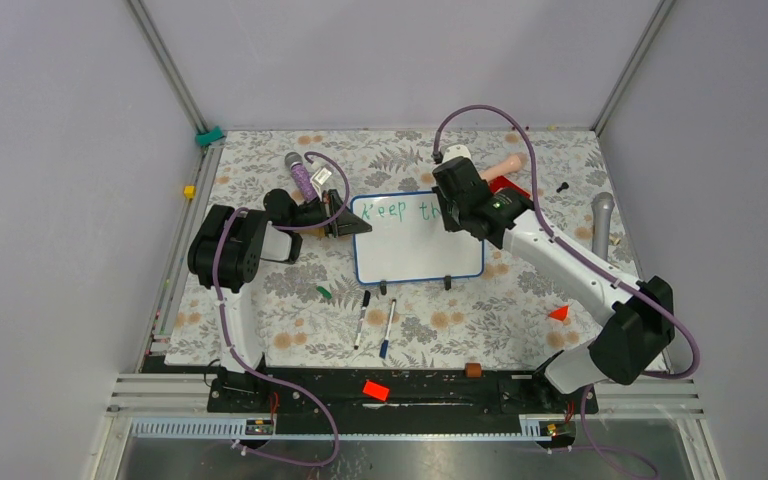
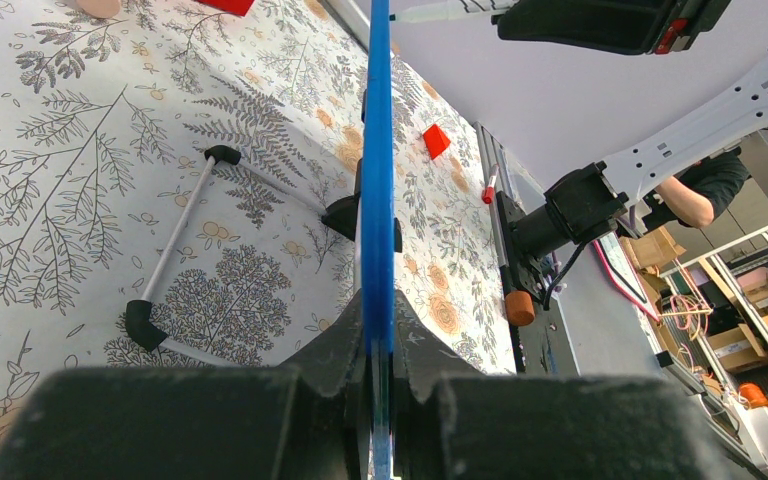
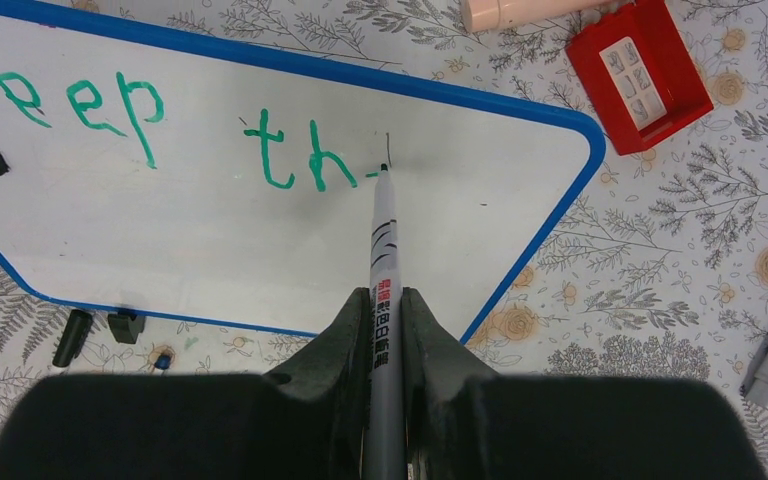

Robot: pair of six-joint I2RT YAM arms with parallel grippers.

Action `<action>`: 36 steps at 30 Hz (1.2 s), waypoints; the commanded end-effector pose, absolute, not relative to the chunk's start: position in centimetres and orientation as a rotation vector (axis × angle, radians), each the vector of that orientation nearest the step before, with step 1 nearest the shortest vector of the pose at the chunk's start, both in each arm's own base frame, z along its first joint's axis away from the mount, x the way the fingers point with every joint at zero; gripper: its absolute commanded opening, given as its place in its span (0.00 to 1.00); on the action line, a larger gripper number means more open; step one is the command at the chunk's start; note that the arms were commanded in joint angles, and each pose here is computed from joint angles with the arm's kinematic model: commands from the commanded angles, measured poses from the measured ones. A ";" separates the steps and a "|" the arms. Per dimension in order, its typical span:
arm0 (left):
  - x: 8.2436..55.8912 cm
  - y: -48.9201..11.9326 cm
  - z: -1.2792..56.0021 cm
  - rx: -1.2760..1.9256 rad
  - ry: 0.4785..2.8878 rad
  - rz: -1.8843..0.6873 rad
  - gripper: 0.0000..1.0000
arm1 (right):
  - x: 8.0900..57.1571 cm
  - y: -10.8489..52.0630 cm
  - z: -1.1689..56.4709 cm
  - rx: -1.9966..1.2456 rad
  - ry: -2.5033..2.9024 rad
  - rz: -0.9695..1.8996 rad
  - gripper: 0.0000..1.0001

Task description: Write a sentence on the whiteboard

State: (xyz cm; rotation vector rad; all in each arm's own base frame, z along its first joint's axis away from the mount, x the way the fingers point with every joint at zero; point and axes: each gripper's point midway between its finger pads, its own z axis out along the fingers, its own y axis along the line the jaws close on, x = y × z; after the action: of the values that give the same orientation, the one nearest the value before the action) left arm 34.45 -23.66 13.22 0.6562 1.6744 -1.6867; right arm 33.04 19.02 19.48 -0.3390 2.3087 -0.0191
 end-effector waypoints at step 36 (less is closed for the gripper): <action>33.5 -23.9 15.2 0.762 1.583 -1.648 0.00 | 32.8 19.0 19.2 -0.323 2.319 0.018 0.00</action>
State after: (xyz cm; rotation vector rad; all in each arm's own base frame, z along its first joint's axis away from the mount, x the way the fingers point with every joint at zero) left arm 34.46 -23.66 13.21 0.6542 1.6752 -1.6866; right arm 32.68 19.53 18.87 -0.3485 2.3305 0.0213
